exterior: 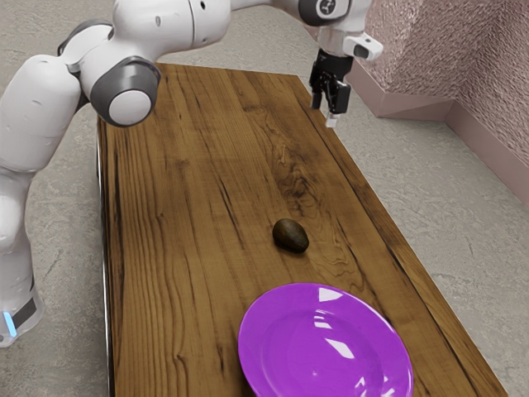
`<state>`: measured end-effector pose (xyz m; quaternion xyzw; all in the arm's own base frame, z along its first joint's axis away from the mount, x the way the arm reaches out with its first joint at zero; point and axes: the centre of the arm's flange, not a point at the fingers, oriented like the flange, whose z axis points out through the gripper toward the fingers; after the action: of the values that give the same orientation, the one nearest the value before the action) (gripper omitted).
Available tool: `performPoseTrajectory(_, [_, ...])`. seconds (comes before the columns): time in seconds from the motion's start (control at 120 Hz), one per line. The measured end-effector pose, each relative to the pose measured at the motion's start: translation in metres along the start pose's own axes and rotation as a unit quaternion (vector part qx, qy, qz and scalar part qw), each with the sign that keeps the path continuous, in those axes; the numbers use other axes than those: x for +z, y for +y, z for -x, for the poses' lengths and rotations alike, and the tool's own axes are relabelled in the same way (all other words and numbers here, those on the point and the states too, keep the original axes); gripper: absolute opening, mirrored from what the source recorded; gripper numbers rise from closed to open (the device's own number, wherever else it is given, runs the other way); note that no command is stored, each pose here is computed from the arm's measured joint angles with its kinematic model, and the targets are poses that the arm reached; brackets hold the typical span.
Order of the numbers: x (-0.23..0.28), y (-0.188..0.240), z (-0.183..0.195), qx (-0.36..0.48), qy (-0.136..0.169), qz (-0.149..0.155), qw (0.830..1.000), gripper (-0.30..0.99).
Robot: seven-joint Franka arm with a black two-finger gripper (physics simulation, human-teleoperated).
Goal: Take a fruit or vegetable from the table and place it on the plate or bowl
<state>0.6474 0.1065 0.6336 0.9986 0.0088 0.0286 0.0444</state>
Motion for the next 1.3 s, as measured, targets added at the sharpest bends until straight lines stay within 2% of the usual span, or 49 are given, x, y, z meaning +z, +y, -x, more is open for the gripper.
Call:
performPoseTrajectory(0.192, [-0.007,0.024,0.003,0.049,0.0,0.017,0.999,0.69])
performPoseTrajectory(0.317, [-0.004,0.043,0.005,0.104,-0.012,0.028,0.994,0.69])
performPoseTrajectory(0.483, [0.025,0.1,0.006,0.202,-0.052,0.059,0.976,0.69])
performPoseTrajectory(0.608, [0.042,0.14,0.029,0.254,-0.087,0.069,0.961,0.69])
performPoseTrajectory(0.742, [0.049,0.168,0.077,0.294,-0.111,0.065,0.947,0.69])
performPoseTrajectory(0.817, [0.056,0.178,0.09,0.312,-0.118,0.059,0.941,0.69])
performPoseTrajectory(1.05, [0.073,0.186,0.095,0.352,-0.127,0.055,0.926,0.69])
performPoseTrajectory(1.3, [0.075,0.152,0.084,0.349,-0.125,0.005,0.929,0.69])
